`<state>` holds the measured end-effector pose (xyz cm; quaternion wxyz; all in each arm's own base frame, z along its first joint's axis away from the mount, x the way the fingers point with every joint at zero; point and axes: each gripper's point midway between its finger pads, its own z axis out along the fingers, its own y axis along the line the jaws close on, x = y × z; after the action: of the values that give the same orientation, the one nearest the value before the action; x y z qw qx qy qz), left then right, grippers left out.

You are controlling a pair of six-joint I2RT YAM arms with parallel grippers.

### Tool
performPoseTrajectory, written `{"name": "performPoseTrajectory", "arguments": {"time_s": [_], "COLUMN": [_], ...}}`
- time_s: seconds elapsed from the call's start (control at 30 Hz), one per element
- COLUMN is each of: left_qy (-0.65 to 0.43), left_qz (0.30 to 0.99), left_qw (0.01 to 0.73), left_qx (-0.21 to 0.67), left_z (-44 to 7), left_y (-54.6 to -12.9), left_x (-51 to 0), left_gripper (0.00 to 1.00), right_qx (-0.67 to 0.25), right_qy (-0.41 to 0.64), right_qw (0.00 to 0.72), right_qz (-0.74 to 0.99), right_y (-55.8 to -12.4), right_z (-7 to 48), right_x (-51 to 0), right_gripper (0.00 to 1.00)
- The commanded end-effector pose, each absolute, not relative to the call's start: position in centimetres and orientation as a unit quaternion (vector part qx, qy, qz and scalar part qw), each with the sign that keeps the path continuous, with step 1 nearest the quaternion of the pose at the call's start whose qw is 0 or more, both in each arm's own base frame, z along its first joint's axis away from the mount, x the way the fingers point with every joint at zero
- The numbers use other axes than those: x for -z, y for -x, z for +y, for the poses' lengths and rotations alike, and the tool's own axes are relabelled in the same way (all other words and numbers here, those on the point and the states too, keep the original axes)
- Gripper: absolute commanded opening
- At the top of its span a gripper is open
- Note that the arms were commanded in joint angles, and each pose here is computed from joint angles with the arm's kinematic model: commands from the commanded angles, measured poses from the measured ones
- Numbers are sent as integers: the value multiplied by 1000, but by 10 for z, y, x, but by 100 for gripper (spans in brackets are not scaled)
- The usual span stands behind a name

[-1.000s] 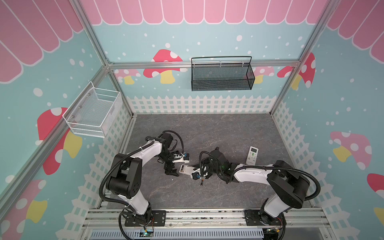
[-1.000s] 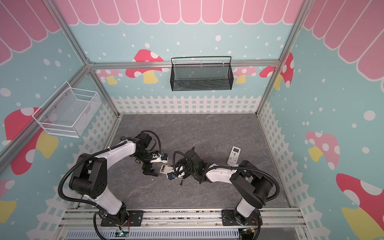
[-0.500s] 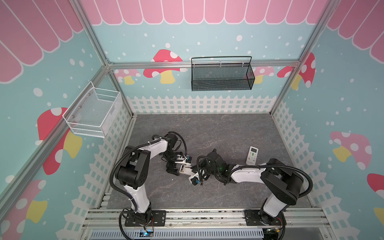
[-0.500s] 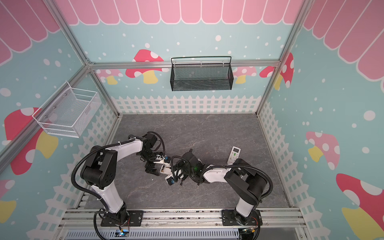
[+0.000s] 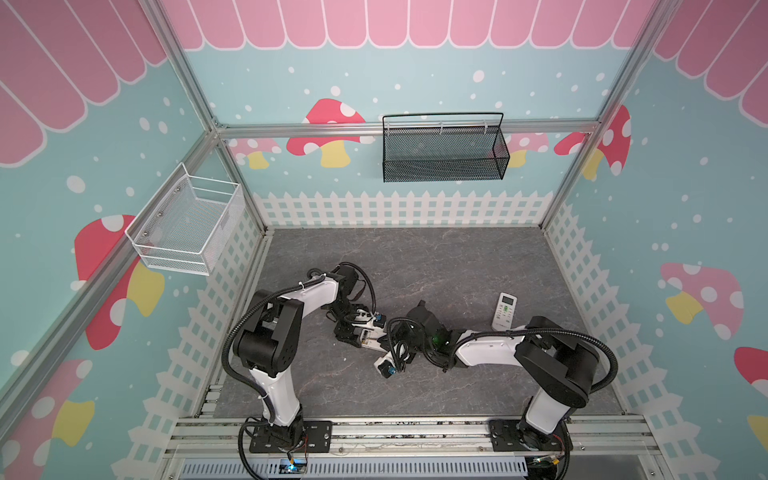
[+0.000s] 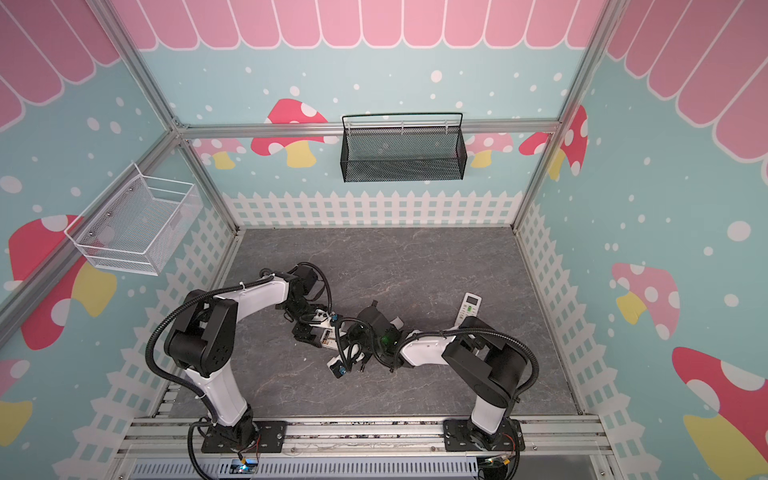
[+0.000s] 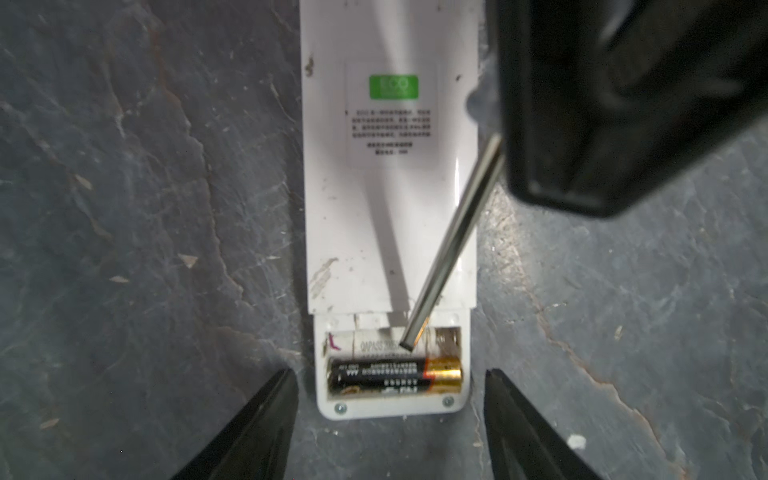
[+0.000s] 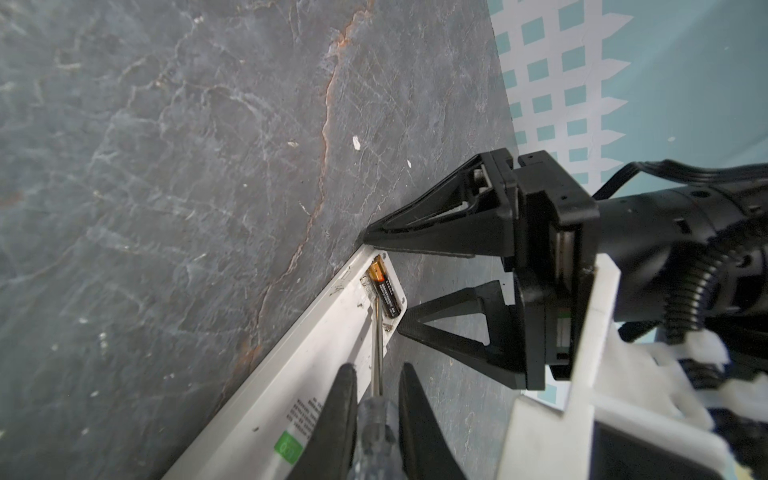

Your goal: Unload the batteries from the remote control

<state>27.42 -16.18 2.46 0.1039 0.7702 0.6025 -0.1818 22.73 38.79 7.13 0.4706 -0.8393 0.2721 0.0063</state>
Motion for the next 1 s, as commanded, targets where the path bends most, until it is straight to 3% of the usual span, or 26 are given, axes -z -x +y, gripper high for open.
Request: {"name": "performPoseTrajectory", "arguments": {"time_s": [0.0,0.37,0.83,0.97], "left_qy": [-786,-785,-789,-787], "left_qz": [578,579,573,578], "left_qw": [105,101,101,98], "left_qx": [192,198,197,192], "left_z": [-167,-175,-176,-174], "left_y": [-269,-269,-266,-266], "left_x": [-26,-24,-24,-24], "left_gripper": [69,51,50,54], "right_qx": [-4,-2,0,-2], "right_qy": [853,858,827,812], "right_qw": [457,448,477,488], "right_qz": [252,250,298,321], "right_y": [-223,-223,-227,-228], "right_z": [393,397,391,388], "right_x": [-65,-55,-29,-31], "right_gripper": [0,0,0,0]}}
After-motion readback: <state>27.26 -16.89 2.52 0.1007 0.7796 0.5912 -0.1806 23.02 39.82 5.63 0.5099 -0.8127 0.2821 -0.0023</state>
